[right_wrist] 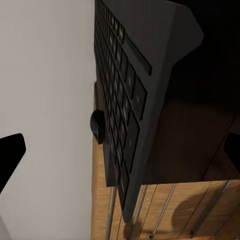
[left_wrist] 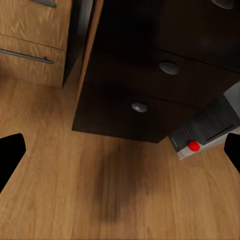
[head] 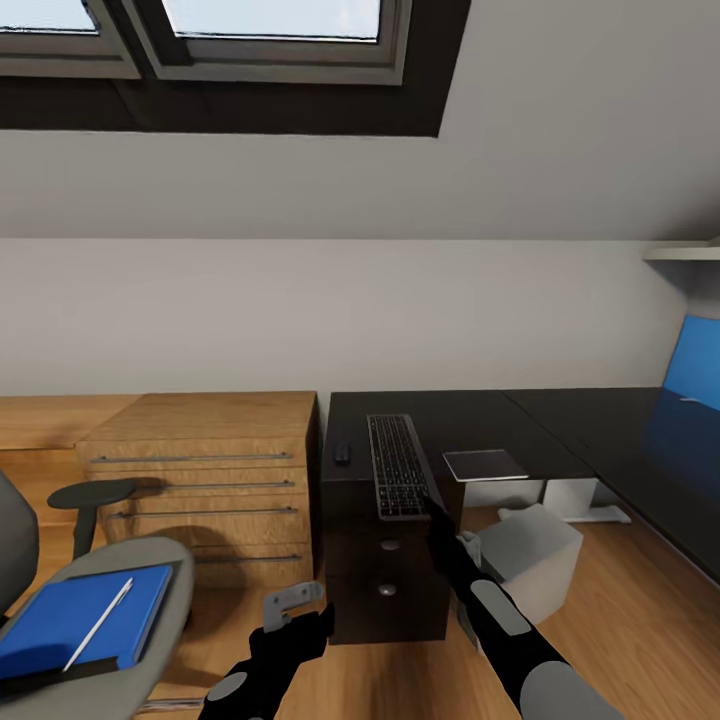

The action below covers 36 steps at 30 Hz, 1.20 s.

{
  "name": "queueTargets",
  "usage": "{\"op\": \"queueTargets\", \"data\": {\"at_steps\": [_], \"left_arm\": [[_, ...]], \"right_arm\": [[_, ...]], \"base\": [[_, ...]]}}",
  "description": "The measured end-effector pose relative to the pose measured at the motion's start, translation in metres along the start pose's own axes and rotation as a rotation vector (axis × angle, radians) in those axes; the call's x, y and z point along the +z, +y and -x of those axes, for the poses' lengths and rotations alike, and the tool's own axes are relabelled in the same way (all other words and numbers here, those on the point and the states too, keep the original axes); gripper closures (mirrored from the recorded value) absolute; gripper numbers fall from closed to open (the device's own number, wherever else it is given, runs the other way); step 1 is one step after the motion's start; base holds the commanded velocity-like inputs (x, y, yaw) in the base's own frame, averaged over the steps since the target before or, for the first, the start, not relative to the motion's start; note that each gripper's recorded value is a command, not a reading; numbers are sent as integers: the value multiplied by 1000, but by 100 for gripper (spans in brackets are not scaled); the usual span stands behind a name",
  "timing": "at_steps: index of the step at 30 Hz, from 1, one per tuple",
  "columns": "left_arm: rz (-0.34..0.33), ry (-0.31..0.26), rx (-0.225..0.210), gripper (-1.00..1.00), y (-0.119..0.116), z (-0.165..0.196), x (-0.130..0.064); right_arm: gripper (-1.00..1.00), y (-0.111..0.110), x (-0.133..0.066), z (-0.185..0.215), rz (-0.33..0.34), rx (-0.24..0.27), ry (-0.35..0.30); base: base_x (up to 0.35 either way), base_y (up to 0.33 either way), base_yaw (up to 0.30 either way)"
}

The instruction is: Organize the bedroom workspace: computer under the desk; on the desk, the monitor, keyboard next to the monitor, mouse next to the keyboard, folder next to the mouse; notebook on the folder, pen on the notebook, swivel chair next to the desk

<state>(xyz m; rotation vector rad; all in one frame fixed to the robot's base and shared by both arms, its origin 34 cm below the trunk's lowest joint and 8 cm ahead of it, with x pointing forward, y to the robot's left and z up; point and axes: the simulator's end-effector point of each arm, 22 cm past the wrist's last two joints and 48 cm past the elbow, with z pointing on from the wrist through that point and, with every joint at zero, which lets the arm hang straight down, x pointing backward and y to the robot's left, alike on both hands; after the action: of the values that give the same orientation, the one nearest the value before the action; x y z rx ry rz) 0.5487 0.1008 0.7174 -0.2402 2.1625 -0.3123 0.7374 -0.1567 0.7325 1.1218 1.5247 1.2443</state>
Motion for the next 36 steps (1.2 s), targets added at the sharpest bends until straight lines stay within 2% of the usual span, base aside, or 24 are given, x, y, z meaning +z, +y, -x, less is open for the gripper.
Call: {"op": "queueTargets", "data": {"at_steps": [9,21,36], "left_arm": [[-2,-5,-3,-100,0,3,0],[-2,-7,-6,-100,7,-17,10],[2,-6,-1,-100,10,-18,10]], "right_arm": [[-100,0,0,0,0,0,0],[-100,-24,0,-3,-2,0,0],[-100,-24,0,-3,-1,0,1]], "base": [[6,0,0],[0,0,0],[80,20,0]]}}
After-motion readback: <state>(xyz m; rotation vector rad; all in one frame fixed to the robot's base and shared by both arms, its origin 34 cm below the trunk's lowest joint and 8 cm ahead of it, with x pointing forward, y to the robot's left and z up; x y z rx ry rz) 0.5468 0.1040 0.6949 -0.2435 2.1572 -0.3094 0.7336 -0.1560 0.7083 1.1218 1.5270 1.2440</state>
